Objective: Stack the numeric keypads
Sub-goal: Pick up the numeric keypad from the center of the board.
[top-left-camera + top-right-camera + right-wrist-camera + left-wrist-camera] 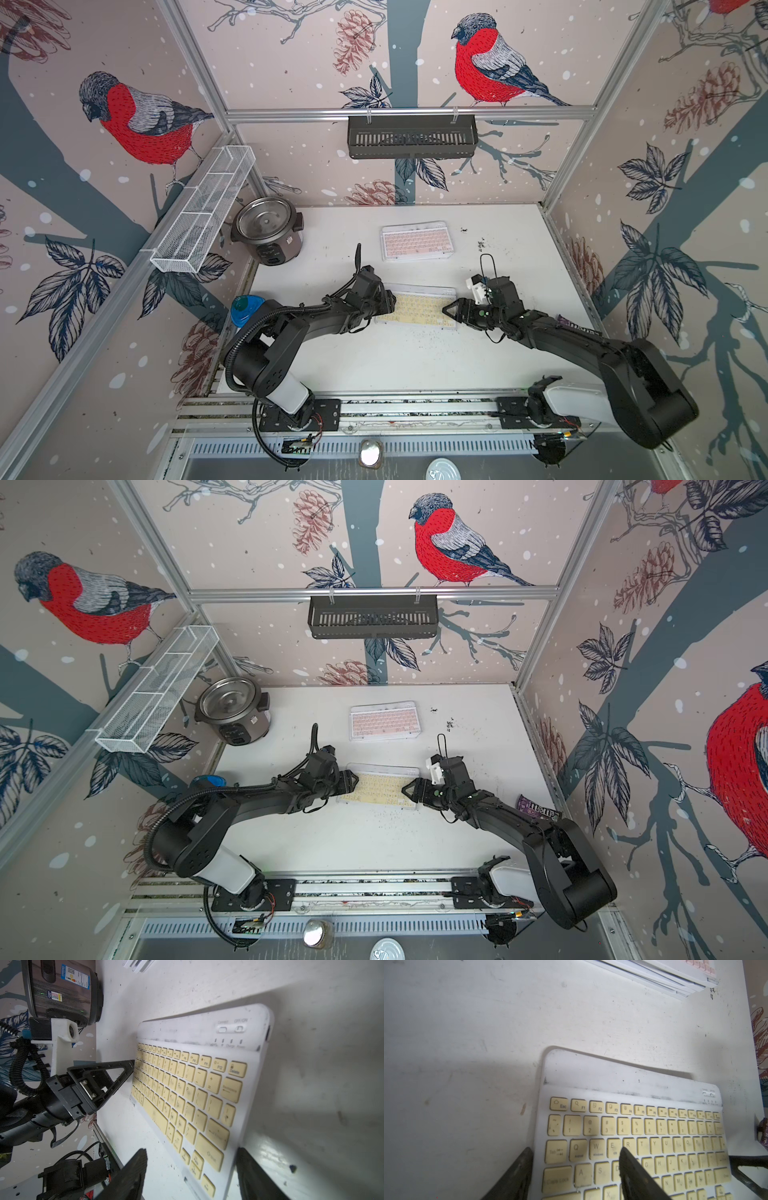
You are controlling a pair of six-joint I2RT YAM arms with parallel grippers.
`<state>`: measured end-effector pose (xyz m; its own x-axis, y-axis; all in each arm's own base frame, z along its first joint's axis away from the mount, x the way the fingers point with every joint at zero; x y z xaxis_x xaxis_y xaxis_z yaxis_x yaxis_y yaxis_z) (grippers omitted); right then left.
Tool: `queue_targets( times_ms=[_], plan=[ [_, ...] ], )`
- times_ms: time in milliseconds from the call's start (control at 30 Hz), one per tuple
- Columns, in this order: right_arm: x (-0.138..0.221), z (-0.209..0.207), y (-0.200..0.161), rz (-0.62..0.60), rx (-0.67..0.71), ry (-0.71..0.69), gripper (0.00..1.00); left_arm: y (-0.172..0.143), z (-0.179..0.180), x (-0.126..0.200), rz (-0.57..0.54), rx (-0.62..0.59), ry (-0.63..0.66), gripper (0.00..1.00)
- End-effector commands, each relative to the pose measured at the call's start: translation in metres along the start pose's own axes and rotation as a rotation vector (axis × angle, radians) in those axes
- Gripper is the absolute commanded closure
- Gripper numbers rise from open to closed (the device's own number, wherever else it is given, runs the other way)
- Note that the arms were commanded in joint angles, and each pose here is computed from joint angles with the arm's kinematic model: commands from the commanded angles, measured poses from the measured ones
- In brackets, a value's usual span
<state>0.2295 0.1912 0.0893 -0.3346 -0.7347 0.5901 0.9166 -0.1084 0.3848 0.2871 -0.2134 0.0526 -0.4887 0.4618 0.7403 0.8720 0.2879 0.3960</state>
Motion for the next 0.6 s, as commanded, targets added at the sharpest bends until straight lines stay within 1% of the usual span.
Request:
queue_targets(
  times_ms=[0,567],
  plan=[
    [0.0091,0.0430,0.0124,-0.039,0.090,0.225,0.32,-0.0391,0.0087,0.0006,0.195,0.044,0.009,0.34],
    [0.0156,0.0481,0.0085,-0.057,0.057,0.287,0.33,-0.0424,0.0098,0.0033,0.202,0.040,0.009,0.35]
  ],
)
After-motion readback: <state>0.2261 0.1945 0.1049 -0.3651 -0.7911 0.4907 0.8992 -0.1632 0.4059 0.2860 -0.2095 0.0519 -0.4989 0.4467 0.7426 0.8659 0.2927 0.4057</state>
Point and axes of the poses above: each gripper's point midway between its finger pads, its own x axis back along the fingers, its own z axis along the line the jaws close on, y = z × x, the point moved 3 cm from there along x, back along the fingers, and after that the axes turned 7 degrees about x, right-handed, at the moved point
